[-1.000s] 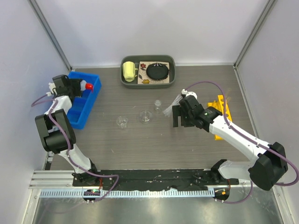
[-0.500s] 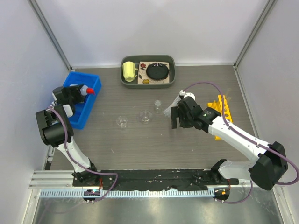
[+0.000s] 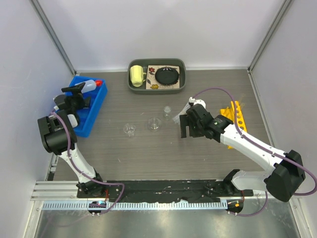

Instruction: Organize the chemistry lab equipment

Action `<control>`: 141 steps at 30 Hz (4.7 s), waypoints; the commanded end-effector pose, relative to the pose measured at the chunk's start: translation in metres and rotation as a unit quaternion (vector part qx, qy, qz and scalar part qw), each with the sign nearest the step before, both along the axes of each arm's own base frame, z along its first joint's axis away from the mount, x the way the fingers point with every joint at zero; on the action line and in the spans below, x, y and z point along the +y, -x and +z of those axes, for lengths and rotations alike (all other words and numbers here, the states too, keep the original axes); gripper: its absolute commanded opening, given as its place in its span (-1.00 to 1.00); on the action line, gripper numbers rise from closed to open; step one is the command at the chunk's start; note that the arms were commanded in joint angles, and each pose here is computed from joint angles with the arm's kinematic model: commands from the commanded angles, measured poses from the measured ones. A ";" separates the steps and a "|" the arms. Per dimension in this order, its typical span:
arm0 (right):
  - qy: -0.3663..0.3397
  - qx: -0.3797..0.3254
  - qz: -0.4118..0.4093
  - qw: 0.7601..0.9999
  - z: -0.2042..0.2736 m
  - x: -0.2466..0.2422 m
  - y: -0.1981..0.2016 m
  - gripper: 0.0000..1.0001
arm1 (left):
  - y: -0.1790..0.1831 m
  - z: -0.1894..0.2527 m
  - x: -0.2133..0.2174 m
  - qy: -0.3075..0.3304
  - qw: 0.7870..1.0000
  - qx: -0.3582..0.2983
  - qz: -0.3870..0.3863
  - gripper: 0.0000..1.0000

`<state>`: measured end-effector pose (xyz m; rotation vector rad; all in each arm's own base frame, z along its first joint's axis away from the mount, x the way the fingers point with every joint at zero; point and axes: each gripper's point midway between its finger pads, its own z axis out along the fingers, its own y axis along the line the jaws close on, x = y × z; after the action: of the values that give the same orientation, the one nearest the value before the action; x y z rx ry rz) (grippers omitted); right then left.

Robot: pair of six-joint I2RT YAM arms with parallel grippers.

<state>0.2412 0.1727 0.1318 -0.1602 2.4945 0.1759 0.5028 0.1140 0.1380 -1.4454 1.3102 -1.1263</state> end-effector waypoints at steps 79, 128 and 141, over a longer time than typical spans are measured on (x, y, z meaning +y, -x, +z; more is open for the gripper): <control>-0.233 -0.057 0.201 0.950 0.090 0.142 0.018 0.99 | 0.112 0.000 -0.037 -0.610 0.630 0.400 -0.267 1.00; -0.234 -0.083 0.147 0.957 0.114 0.085 0.045 0.99 | 0.182 -0.079 -0.220 -0.634 0.513 0.326 -0.478 -1.00; -0.214 -0.086 0.120 0.966 0.118 0.066 0.049 0.99 | 0.221 -0.086 -0.303 -0.645 0.484 0.251 -0.535 -1.00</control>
<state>0.1901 0.2422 0.2274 -0.3183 2.2491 0.7596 0.3096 -0.1467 0.0721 0.3454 2.6059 0.2788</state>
